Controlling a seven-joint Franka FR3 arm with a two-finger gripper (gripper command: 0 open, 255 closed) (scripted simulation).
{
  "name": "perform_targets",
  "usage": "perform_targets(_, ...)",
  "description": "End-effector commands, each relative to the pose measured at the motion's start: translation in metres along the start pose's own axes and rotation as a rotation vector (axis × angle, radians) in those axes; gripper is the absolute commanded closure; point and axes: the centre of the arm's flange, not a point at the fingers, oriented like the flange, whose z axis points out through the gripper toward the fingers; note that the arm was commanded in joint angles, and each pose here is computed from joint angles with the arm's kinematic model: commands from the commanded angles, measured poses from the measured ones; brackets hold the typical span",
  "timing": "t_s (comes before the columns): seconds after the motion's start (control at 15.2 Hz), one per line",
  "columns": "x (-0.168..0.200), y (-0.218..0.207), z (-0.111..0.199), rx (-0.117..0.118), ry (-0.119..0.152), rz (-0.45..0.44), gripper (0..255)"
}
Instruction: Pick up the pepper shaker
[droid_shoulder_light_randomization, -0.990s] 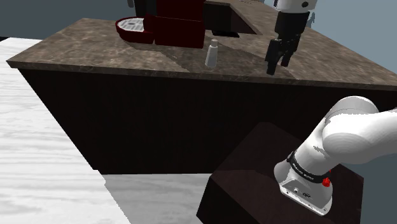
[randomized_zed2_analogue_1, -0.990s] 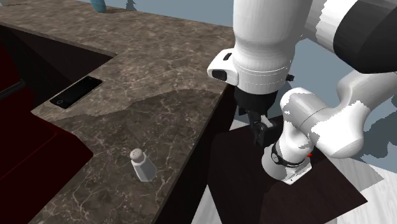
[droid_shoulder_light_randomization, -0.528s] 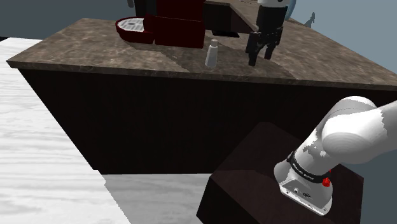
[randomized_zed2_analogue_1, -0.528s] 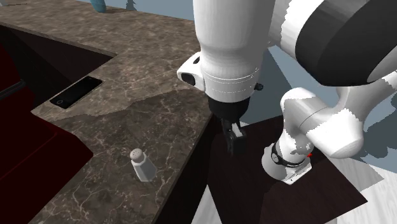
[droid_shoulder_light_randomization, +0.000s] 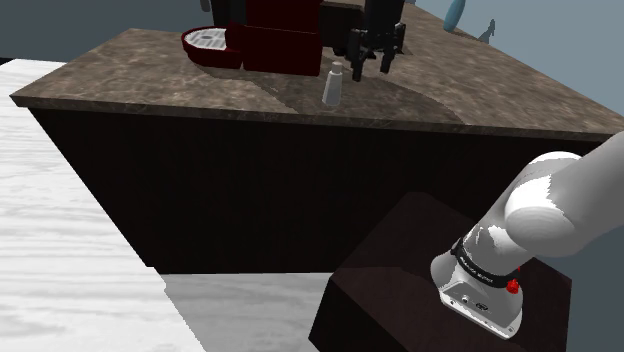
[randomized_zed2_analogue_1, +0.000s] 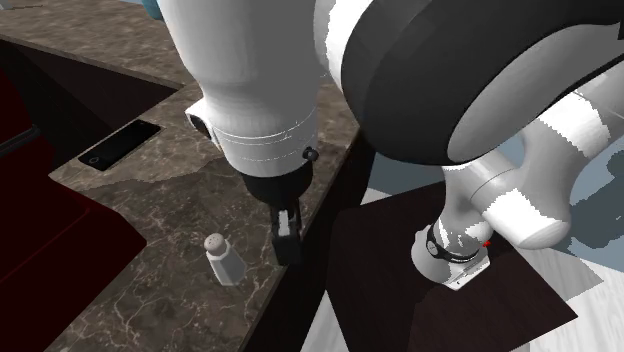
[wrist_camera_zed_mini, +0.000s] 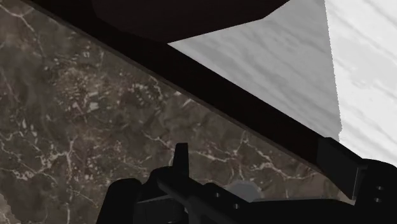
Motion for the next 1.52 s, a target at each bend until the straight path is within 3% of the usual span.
perform_targets(0.0, 0.023, -0.005, -0.005, -0.003, 0.019, 0.018, 0)
perform_targets(0.4, 0.087, -0.013, -0.02, -0.011, 0.069, 0.067, 0)
perform_targets(0.99, 0.089, -0.016, 0.02, -0.011, 0.069, 0.067, 0)
perform_targets(1.06, 0.09, -0.016, 0.02, -0.011, 0.069, 0.067, 255)
perform_targets(1.45, 0.09, -0.016, 0.02, -0.011, 0.069, 0.067, 255)
